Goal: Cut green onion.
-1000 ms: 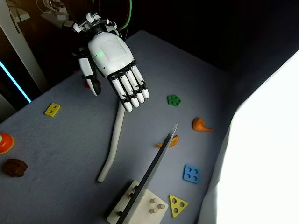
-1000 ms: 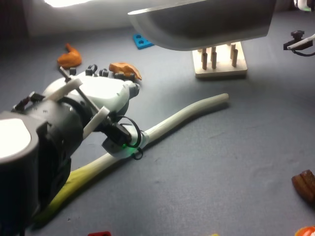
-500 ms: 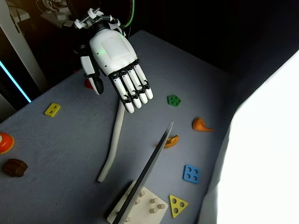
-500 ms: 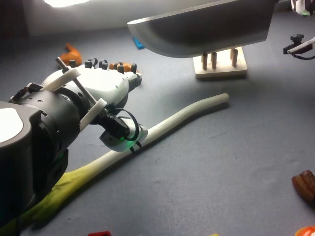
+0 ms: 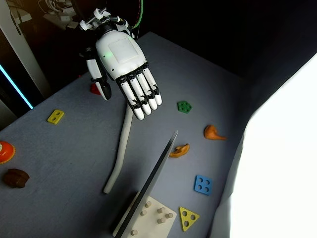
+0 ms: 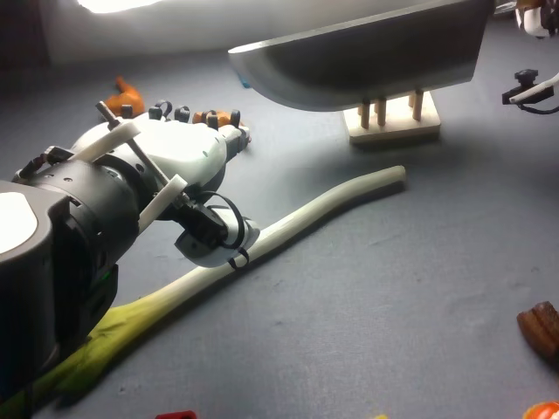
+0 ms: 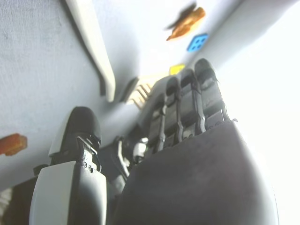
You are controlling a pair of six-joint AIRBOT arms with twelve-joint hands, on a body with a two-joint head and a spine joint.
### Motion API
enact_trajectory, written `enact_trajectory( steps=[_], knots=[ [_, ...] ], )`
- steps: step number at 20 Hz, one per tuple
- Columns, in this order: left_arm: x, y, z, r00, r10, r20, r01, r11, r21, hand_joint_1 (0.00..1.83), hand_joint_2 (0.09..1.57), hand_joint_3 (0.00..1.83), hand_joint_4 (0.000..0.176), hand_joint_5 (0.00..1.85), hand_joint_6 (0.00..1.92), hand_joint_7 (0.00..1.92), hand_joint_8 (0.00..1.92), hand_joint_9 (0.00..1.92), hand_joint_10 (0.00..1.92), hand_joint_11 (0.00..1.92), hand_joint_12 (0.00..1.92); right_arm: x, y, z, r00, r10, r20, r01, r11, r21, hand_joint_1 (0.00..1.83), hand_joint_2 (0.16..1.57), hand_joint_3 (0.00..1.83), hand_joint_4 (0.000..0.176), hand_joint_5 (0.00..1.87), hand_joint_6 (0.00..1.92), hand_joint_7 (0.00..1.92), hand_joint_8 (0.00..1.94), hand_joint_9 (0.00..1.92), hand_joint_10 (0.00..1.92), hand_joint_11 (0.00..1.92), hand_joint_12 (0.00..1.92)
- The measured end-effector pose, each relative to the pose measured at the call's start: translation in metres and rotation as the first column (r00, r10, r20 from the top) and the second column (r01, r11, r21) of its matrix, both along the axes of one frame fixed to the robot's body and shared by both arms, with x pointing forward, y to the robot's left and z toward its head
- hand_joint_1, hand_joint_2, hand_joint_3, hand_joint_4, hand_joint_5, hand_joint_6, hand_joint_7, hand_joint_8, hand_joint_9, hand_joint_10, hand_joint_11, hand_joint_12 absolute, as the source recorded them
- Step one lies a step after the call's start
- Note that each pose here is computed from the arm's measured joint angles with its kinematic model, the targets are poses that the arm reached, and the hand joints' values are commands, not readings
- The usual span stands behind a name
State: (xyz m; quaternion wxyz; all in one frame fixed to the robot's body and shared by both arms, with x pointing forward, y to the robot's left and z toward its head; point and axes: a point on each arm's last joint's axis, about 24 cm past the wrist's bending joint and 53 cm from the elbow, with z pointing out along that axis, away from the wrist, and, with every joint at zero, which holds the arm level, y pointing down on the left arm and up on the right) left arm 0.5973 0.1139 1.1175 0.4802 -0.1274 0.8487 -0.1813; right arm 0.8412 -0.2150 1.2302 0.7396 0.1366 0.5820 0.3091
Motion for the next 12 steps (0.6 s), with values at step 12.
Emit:
enact_trajectory(
  steps=[12],
  knots=[
    [0.000, 0.000, 0.001, 1.0000, -0.004, 0.006, 0.004, 1.0000, 0.003, 0.55, 1.31, 0.00, 0.025, 0.10, 0.00, 0.09, 0.00, 0.05, 0.00, 0.00, 0.31, 0.010, -0.003, -0.030, 0.999, -0.046, -0.026, 0.048, 0.997, 0.057, 1.64, 0.74, 0.87, 0.176, 1.31, 1.92, 1.54, 1.94, 1.63, 1.92, 1.67, 1.92]
  ],
)
